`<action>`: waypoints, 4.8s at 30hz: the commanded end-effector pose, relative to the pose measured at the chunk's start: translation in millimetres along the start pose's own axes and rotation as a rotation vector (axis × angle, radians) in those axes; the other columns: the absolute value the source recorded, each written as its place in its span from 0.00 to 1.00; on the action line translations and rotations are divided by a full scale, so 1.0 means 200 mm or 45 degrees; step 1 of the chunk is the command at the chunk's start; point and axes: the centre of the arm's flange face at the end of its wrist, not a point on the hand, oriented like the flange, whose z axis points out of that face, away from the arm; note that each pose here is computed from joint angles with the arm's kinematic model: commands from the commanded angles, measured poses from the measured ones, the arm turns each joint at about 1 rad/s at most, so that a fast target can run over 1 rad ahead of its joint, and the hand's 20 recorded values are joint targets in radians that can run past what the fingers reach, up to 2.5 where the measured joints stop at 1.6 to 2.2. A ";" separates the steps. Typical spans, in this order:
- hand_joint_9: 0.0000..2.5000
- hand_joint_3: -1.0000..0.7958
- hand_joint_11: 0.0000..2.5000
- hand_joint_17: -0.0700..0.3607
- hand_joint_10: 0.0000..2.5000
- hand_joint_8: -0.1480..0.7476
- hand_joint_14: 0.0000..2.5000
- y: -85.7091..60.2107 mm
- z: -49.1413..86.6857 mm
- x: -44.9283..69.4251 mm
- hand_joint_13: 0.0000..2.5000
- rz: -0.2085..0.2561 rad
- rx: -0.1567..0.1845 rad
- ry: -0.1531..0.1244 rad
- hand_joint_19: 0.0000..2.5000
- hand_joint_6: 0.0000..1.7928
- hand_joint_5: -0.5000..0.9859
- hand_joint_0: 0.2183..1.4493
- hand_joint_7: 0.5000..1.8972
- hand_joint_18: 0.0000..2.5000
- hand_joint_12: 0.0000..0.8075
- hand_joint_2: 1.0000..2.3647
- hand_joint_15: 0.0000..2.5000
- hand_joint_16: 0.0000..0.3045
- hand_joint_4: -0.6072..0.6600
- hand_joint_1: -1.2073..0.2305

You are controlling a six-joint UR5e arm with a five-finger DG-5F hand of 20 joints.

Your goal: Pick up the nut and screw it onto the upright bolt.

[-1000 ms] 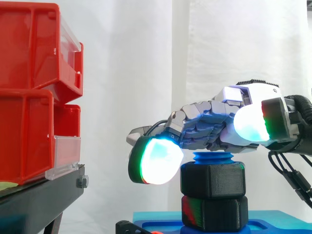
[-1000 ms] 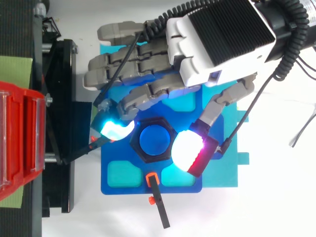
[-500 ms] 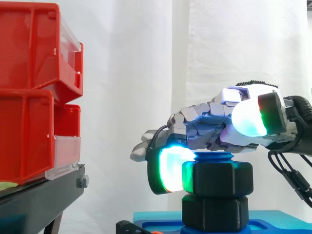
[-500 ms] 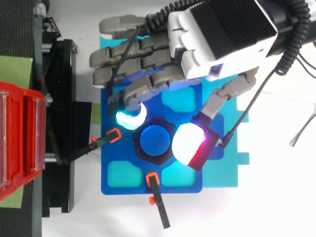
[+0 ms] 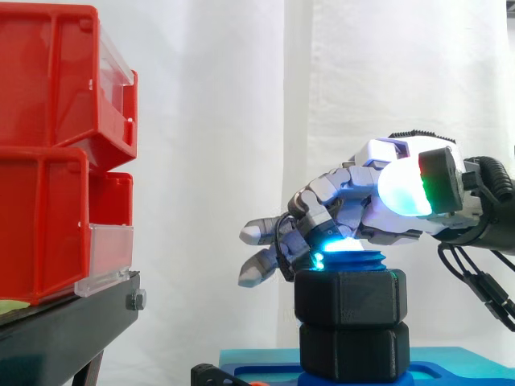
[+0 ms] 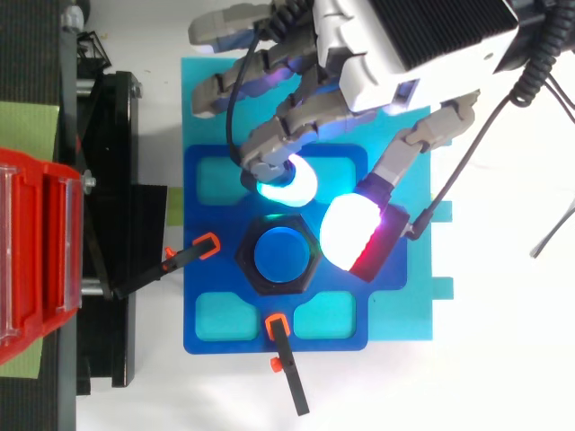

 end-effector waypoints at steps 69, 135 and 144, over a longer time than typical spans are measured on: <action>0.60 0.28 0.00 0.27 0.00 0.47 0.00 0.05 0.04 -0.02 0.31 0.007 -0.029 0.023 0.02 0.28 0.41 0.24 0.69 0.19 0.25 0.00 0.00 0.06 0.60 0.67; 0.39 0.28 0.00 0.38 0.00 0.47 0.00 0.10 0.08 0.04 0.17 0.018 -0.059 0.045 0.00 0.28 0.31 0.22 0.43 0.00 0.40 0.00 0.00 0.14 0.67 0.65; 0.47 0.28 0.00 0.37 0.00 0.48 0.00 0.08 0.06 0.02 0.22 0.011 -0.055 0.035 0.00 0.28 0.36 0.23 0.64 0.05 0.38 0.00 0.00 0.13 0.63 0.66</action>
